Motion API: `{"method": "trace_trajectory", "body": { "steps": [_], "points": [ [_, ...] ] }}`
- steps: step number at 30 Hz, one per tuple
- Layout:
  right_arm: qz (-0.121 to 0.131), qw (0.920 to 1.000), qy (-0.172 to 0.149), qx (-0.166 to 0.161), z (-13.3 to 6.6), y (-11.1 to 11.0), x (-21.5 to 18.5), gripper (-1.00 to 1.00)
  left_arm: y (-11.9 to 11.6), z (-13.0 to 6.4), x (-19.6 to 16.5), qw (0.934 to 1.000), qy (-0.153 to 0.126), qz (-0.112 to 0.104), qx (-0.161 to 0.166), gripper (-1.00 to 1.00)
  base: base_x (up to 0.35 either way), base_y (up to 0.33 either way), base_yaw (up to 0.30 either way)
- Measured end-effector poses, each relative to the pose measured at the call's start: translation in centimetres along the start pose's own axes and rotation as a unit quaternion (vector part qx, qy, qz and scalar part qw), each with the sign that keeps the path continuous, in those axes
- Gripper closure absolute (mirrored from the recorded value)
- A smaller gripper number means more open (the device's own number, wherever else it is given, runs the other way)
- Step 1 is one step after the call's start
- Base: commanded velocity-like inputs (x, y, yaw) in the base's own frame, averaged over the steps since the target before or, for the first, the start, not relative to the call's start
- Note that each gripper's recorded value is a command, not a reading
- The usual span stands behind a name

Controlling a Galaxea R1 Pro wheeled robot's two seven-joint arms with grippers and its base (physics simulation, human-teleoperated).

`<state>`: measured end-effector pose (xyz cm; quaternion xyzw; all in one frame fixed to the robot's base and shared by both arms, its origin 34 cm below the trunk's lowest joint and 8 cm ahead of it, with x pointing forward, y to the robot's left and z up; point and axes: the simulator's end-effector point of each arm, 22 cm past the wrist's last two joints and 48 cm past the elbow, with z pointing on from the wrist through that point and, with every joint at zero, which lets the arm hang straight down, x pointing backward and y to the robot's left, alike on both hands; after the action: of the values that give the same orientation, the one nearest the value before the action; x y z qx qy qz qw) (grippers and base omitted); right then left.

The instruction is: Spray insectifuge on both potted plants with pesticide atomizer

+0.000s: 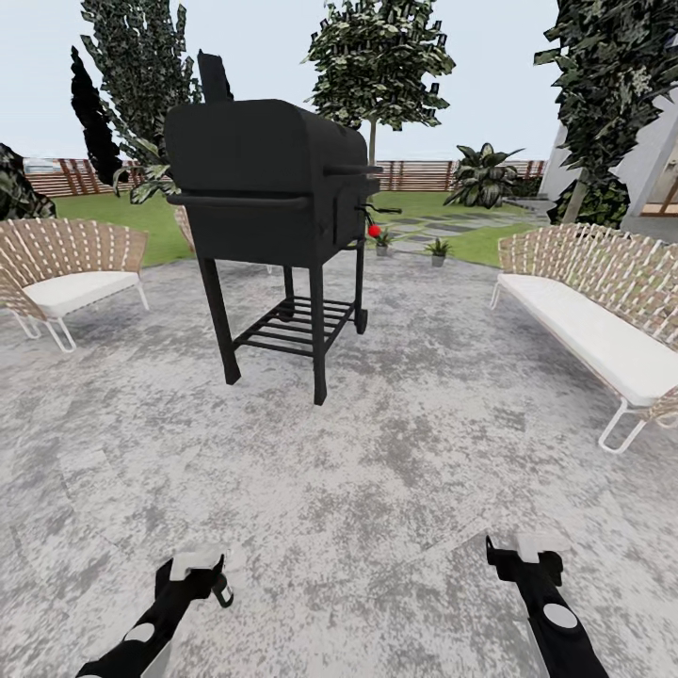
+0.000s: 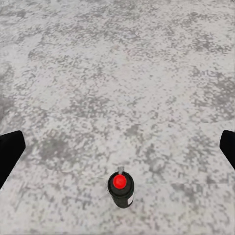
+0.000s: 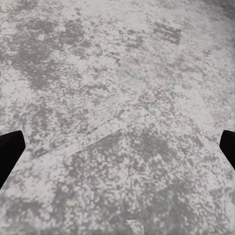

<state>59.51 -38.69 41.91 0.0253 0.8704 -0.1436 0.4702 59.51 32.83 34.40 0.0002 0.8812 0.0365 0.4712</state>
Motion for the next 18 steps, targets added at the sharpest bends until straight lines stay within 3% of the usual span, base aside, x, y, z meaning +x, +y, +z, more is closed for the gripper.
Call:
{"method": "trace_trajectory", "body": {
  "steps": [10, 18],
  "points": [
    [-0.002, 1.0000, 0.006, -0.001, 0.6, 0.4, 2.1, -1.00, 0.8, 0.1, 2.4, 1.0000, -0.006, -0.003, -0.007, -1.00, 0.000, 0.000, 0.004],
    [0.000, 1.0000, 0.007, -0.002, 1.7, 1.0, 3.6, -1.00, -0.1, 1.3, 3.8, 1.0000, -0.004, 0.003, 0.004, -1.00, 0.000, 0.000, 0.104]
  ]
}}
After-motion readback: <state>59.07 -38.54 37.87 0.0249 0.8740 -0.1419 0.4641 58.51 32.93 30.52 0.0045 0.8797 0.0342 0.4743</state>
